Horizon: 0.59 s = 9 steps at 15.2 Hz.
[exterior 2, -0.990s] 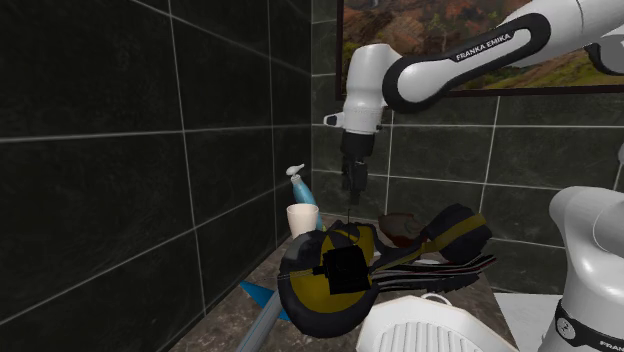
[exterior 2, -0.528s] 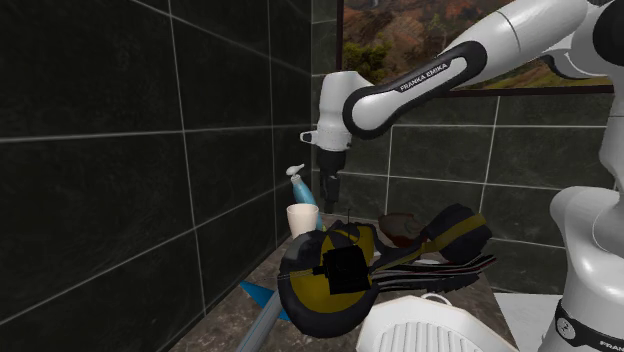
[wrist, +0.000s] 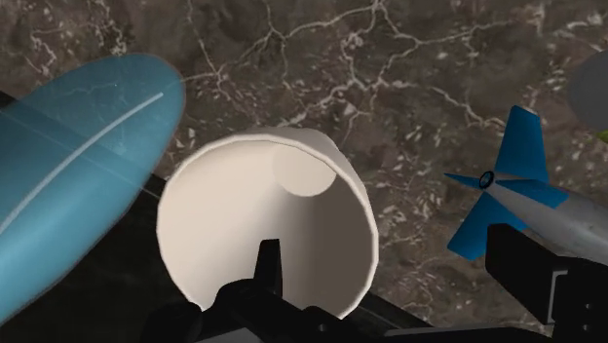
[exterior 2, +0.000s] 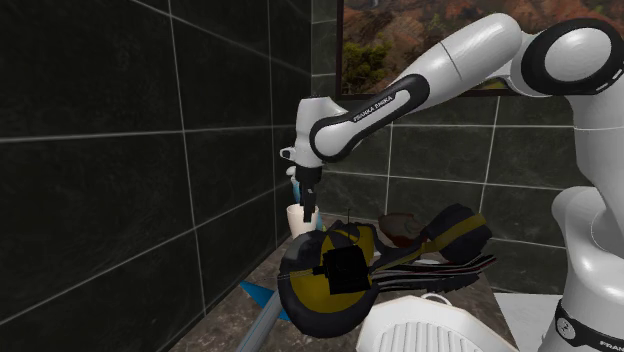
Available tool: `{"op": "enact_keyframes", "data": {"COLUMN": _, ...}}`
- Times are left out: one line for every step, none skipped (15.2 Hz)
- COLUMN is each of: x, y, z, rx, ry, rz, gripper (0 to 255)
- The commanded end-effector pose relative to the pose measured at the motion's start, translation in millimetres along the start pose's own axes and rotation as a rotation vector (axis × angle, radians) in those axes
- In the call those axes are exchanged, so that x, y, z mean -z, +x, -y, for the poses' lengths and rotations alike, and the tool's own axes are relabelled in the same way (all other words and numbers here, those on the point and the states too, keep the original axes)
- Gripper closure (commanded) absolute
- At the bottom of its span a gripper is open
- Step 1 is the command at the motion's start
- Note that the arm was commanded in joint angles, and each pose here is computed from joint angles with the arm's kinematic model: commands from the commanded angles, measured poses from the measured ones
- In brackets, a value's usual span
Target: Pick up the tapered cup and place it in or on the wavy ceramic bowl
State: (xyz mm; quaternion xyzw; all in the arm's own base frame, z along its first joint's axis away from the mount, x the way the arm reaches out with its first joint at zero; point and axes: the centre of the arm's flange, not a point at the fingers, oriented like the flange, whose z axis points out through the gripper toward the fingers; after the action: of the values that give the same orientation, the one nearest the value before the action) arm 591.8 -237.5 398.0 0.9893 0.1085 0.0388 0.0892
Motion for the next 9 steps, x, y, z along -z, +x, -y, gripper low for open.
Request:
{"op": "enact_keyframes", "data": {"x": -10.4, "y": 2.0, "z": -2.3, "rx": 0.003, "ry": -0.003, "rz": 0.0, "gripper": 0}}
{"op": "enact_keyframes", "data": {"x": -15.6, "y": 2.0, "z": -2.3, "rx": 0.003, "ry": -0.003, "rz": 0.0, "gripper": 0}}
{"op": "enact_keyframes", "data": {"x": -20.9, "y": 2.0, "z": -2.3, "rx": 0.003, "ry": -0.003, "rz": 0.0, "gripper": 0}}
{"op": "enact_keyframes", "data": {"x": -26.2, "y": 2.0, "z": -2.4, "rx": 0.003, "ry": -0.003, "rz": 0.0, "gripper": 0}}
{"op": "enact_keyframes", "data": {"x": -31.5, "y": 2.0, "z": -2.4, "rx": 0.003, "ry": -0.003, "rz": 0.0, "gripper": 0}}
{"op": "enact_keyframes", "data": {"x": -39.8, "y": 2.0, "z": -2.4, "rx": 0.003, "ry": -0.003, "rz": 0.0, "gripper": 0}}
{"op": "enact_keyframes", "data": {"x": -39.8, "y": 2.0, "z": -2.4, "rx": 0.003, "ry": -0.003, "rz": 0.0, "gripper": 0}}
{"op": "enact_keyframes", "data": {"x": -39.8, "y": 2.0, "z": -2.4, "rx": 0.003, "ry": -0.003, "rz": 0.0, "gripper": 0}}
{"op": "enact_keyframes", "data": {"x": -39.8, "y": 2.0, "z": -2.4, "rx": 0.003, "ry": -0.003, "rz": 0.0, "gripper": 0}}
